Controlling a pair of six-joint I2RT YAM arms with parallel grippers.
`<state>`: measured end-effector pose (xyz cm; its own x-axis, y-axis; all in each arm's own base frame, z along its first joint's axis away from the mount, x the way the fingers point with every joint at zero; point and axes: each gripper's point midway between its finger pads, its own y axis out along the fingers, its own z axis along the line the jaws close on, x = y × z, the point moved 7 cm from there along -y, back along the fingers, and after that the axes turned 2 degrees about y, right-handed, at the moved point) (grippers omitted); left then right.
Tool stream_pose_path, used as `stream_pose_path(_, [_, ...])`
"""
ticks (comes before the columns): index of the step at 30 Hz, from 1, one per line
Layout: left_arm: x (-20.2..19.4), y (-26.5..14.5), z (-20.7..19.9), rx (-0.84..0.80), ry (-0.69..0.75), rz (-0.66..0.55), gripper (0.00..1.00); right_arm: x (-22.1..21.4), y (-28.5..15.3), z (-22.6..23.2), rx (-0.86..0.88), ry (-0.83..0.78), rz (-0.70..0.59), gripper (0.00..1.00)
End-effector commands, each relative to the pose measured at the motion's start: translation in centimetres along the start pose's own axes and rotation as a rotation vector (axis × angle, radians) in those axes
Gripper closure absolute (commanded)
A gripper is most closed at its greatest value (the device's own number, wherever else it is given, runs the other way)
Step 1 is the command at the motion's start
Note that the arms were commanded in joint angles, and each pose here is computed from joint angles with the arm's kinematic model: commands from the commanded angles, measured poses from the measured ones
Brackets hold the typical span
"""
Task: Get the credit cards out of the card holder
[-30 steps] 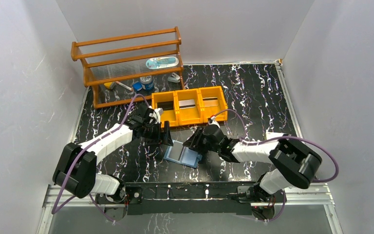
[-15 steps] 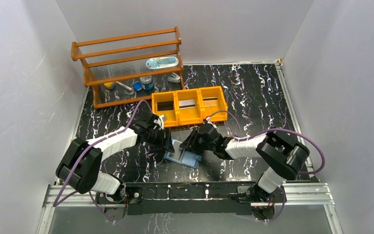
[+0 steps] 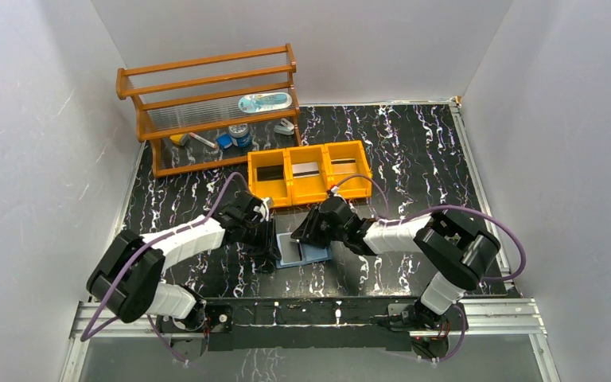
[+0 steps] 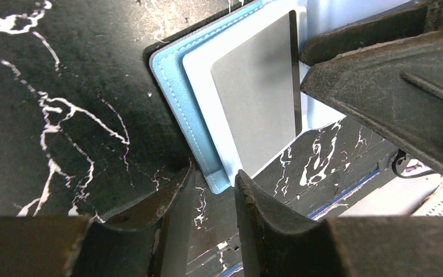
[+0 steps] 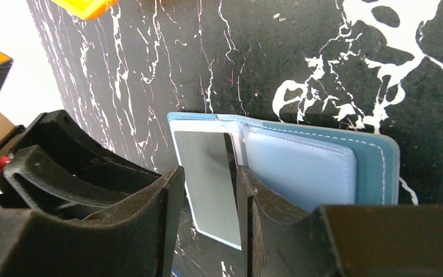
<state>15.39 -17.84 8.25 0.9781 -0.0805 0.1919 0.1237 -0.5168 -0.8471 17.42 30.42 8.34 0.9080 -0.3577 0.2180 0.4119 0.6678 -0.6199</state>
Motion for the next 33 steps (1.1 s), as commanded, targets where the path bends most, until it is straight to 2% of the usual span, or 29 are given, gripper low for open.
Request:
stream_pose_path(1, [0.4, -1.5, -0.3, 0.034, 0.001, -0.076, 0.68, 0.6, -0.7, 1.5, 0.014, -0.065, -0.012, 0.53])
stream_pose_path(5, [1.4, -2.8, -0.8, 0.069, 0.012, -0.134, 0.63, 0.8, -1.5, 2.2, 0.047, -0.110, -0.023, 0.52])
stream_pose_path(9, [2.3, -3.8, -2.0, 0.027, 0.024, -0.175, 0.62, 0.7, -1.6, 2.1, 0.049, -0.111, -0.020, 0.52])
stream_pose_path(13, [2.7, -3.6, -3.2, -0.067, 0.051, -0.158, 0.62, 0.4, -1.1, 1.8, 0.048, -0.110, 0.003, 0.54])
stream_pose_path(20, [2.4, -2.0, -3.2, -0.119, 0.065, -0.096, 0.63, 0.3, -0.6, 0.6, 0.008, -0.071, -0.008, 0.59])
stream_pose_path(33, [1.7, 0.4, -1.7, -0.083, 0.023, -0.029, 0.70, 0.0, -0.2, -0.5, -0.021, -0.017, -0.015, 0.61])
